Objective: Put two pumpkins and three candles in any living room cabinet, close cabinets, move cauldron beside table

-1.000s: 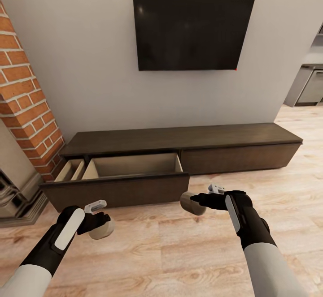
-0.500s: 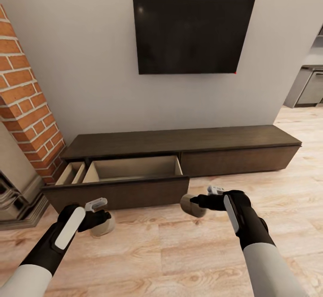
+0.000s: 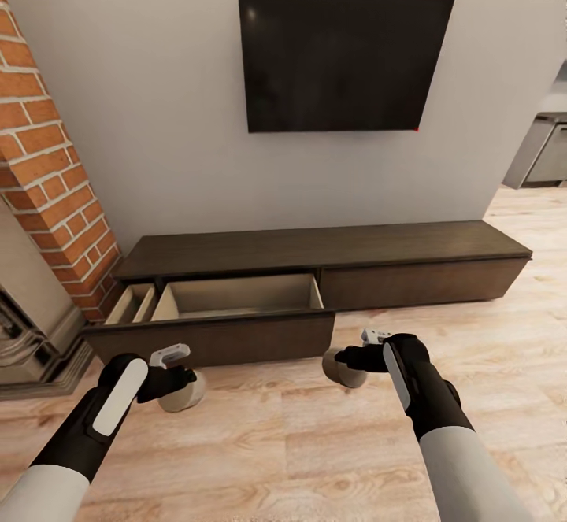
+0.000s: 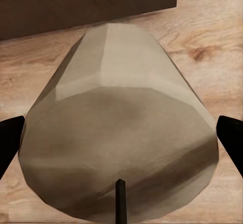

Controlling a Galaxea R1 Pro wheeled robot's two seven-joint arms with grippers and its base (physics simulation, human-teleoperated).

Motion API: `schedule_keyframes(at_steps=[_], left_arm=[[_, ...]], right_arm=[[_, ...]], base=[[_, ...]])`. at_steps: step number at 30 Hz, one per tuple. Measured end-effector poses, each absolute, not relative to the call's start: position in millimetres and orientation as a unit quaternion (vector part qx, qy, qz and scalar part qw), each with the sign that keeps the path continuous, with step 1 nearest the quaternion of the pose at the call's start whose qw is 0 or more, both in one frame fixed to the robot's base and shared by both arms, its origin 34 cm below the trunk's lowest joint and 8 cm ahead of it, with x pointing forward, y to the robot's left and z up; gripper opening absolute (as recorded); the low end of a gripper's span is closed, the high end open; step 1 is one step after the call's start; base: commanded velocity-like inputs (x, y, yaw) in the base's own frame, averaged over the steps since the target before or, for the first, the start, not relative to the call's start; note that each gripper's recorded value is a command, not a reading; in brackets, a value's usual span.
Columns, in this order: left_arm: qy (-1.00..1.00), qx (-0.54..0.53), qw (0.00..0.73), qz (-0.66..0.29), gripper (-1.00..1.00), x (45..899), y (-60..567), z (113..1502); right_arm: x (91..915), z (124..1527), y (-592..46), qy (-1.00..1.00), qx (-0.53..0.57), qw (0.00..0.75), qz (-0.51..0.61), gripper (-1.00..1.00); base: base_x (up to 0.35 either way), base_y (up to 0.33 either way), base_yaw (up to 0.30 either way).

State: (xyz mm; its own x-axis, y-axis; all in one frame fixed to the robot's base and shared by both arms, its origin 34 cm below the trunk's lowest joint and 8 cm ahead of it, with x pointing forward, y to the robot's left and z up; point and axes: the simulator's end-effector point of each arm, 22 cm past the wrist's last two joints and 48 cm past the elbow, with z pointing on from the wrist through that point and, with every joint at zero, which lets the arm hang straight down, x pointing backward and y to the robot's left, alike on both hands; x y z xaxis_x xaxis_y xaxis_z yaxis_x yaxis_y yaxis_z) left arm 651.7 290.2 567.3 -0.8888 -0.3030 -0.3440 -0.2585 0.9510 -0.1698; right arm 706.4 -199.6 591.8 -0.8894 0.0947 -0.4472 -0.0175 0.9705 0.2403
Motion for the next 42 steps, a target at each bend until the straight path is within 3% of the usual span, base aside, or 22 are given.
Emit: schedule_keyframes(at_steps=[9, 26, 42], left_arm=[[0.970, -0.145, 0.185, -0.060, -1.00, 654, 291, 585], [0.970, -0.144, 0.185, -0.061, -1.00, 658, 290, 619], [0.962, -0.179, 0.196, -0.064, -1.00, 664, 310, 632]], right_arm=[[709, 610, -199, 0.964, 0.021, 0.234, 0.122, -1.00], [714, 643, -198, 0.964, 0.020, 0.236, 0.125, -1.00], [715, 650, -197, 0.963, 0.019, 0.239, 0.124, -1.00]], base=[[-0.090, 0.068, 0.000], [-0.062, 0.250, 0.000], [0.061, 0.018, 0.000]])
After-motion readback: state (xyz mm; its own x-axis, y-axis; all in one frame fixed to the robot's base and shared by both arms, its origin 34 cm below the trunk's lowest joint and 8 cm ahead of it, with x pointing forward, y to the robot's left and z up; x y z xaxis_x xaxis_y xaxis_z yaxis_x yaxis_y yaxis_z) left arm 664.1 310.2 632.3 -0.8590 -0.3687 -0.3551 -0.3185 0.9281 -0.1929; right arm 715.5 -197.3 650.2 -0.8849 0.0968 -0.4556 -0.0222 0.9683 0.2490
